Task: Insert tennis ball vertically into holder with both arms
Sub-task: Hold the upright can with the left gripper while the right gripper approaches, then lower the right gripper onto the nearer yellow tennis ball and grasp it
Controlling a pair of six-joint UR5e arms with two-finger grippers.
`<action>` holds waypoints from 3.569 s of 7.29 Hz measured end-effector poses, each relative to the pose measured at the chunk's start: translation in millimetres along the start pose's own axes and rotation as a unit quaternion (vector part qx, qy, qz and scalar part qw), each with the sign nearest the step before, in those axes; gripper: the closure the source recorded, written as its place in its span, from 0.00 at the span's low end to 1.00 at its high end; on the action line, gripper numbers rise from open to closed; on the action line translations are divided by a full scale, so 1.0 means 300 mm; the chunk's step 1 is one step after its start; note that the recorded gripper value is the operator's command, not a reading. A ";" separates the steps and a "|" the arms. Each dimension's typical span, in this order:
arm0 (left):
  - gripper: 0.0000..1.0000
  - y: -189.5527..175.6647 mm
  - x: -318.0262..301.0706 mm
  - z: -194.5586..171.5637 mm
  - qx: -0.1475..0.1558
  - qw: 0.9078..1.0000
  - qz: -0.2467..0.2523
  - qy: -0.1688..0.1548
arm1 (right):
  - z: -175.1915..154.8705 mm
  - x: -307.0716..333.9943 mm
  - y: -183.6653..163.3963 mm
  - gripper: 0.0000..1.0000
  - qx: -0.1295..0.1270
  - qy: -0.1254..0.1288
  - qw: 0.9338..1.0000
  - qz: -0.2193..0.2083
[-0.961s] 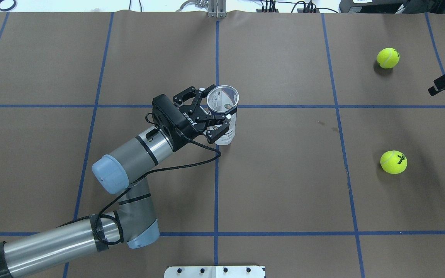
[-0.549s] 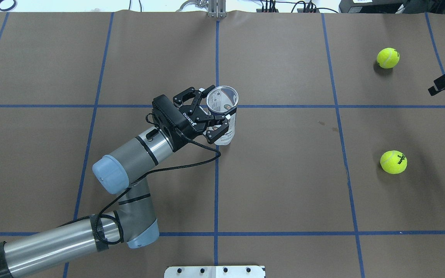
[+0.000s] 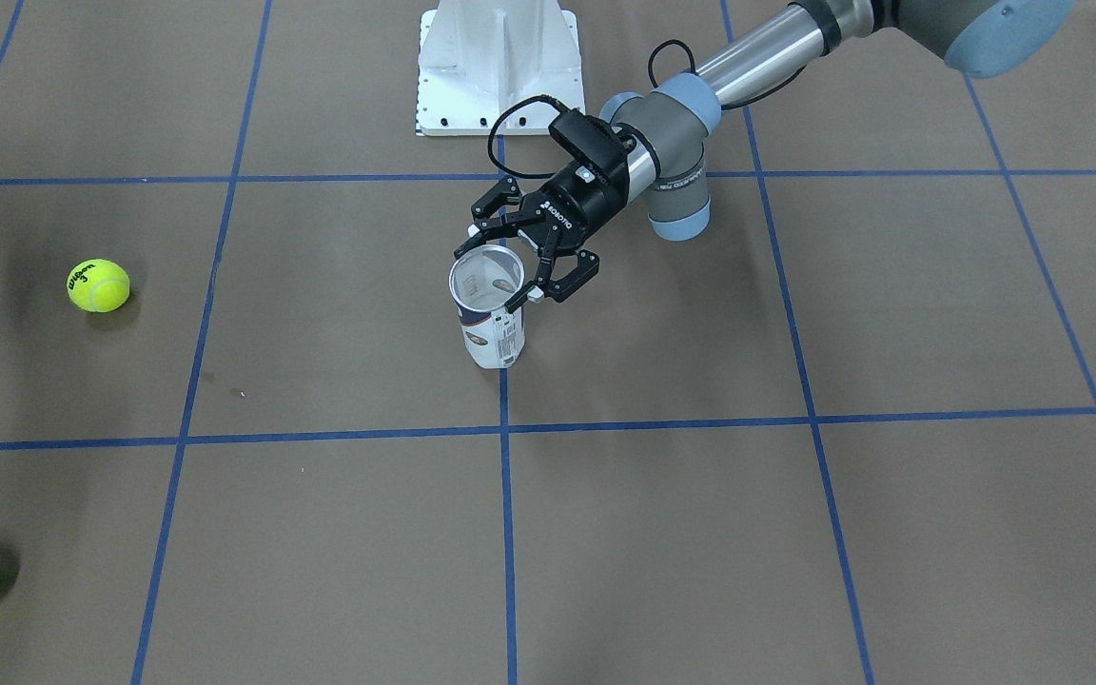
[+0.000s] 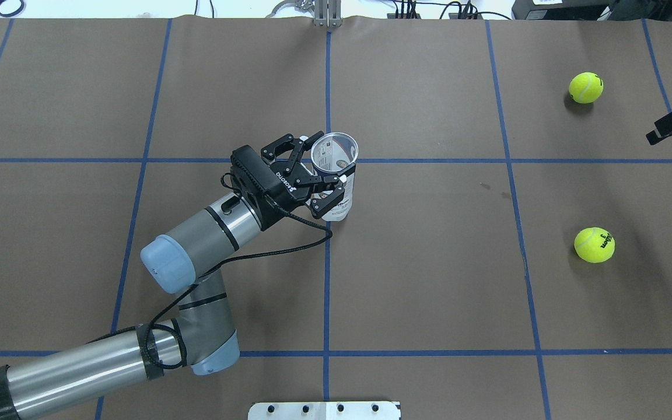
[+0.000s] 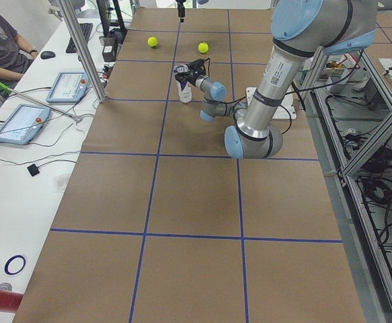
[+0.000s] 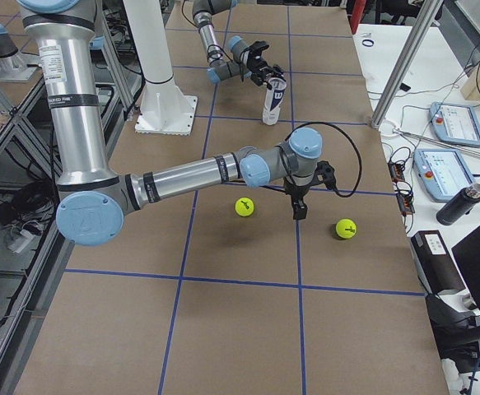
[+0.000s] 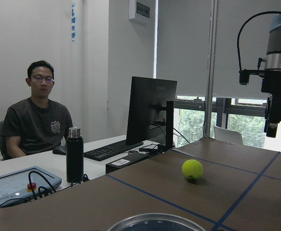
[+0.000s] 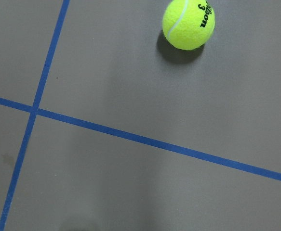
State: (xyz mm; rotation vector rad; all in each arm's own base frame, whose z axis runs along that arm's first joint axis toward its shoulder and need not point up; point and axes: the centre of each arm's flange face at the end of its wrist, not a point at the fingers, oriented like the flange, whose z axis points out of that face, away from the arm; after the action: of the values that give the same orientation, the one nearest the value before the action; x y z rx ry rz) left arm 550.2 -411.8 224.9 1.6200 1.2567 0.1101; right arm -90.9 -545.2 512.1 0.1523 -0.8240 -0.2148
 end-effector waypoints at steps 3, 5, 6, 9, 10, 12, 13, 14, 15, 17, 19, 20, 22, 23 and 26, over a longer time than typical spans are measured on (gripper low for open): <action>0.12 0.001 -0.001 -0.003 0.002 1.000 -0.002 0.001 | 0.009 -0.003 0.004 0.01 -0.003 0.000 1.000 -0.001; 0.11 0.002 -0.002 -0.004 0.002 1.000 -0.002 0.001 | 0.013 -0.006 0.005 0.01 -0.004 -0.001 1.000 -0.002; 0.11 0.003 -0.001 -0.005 0.001 1.000 -0.002 0.001 | 0.015 -0.008 0.006 0.01 -0.004 -0.001 1.000 -0.002; 0.11 0.005 0.000 -0.006 0.001 1.000 -0.002 0.001 | 0.035 -0.025 0.010 0.01 -0.010 -0.003 1.000 0.010; 0.11 0.004 0.001 -0.005 0.001 1.000 -0.002 0.001 | 0.048 -0.030 0.016 0.01 -0.014 -0.003 1.000 0.012; 0.11 0.003 0.002 -0.004 0.002 1.000 -0.002 0.002 | 0.109 -0.048 0.067 0.01 -0.023 -0.008 1.000 0.009; 0.11 0.003 0.002 -0.004 0.002 1.000 -0.002 0.002 | 0.151 -0.083 0.099 0.01 -0.014 -0.017 1.000 0.018; 0.11 0.003 0.002 -0.004 0.002 1.000 -0.001 0.002 | 0.206 -0.149 0.129 0.01 0.001 -0.025 0.999 0.032; 0.11 0.002 0.002 -0.004 0.002 1.000 -0.001 0.002 | 0.274 -0.232 0.165 0.01 0.012 -0.025 0.999 0.039; 0.11 0.001 0.003 -0.004 0.002 1.000 -0.002 0.002 | 0.332 -0.324 0.231 0.01 0.017 -0.021 0.999 0.037; 0.11 0.000 0.003 -0.004 0.002 1.000 -0.002 0.002 | 0.371 -0.342 0.308 0.01 0.001 -0.016 0.999 0.031; 0.11 0.000 0.003 -0.004 0.002 1.000 -0.002 0.002 | 0.399 -0.355 0.333 0.01 -0.005 -0.011 1.000 0.025; 0.11 0.000 0.003 -0.004 0.002 1.000 -0.002 0.002 | 0.444 -0.371 0.357 0.03 -0.014 -0.001 1.000 0.018; 0.11 0.000 0.003 -0.004 0.002 1.000 -0.002 0.002 | 0.462 -0.374 0.367 0.19 -0.017 0.005 1.000 0.016; 0.11 0.000 0.003 -0.004 0.002 1.000 -0.002 0.002 | 0.495 -0.381 0.394 0.29 -0.027 0.012 1.000 0.010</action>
State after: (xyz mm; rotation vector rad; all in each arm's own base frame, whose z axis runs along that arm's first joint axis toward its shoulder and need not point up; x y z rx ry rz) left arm 549.8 -410.4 225.3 1.6212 1.2643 0.1073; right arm -260.8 -410.0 556.1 0.0956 -0.7946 -0.2155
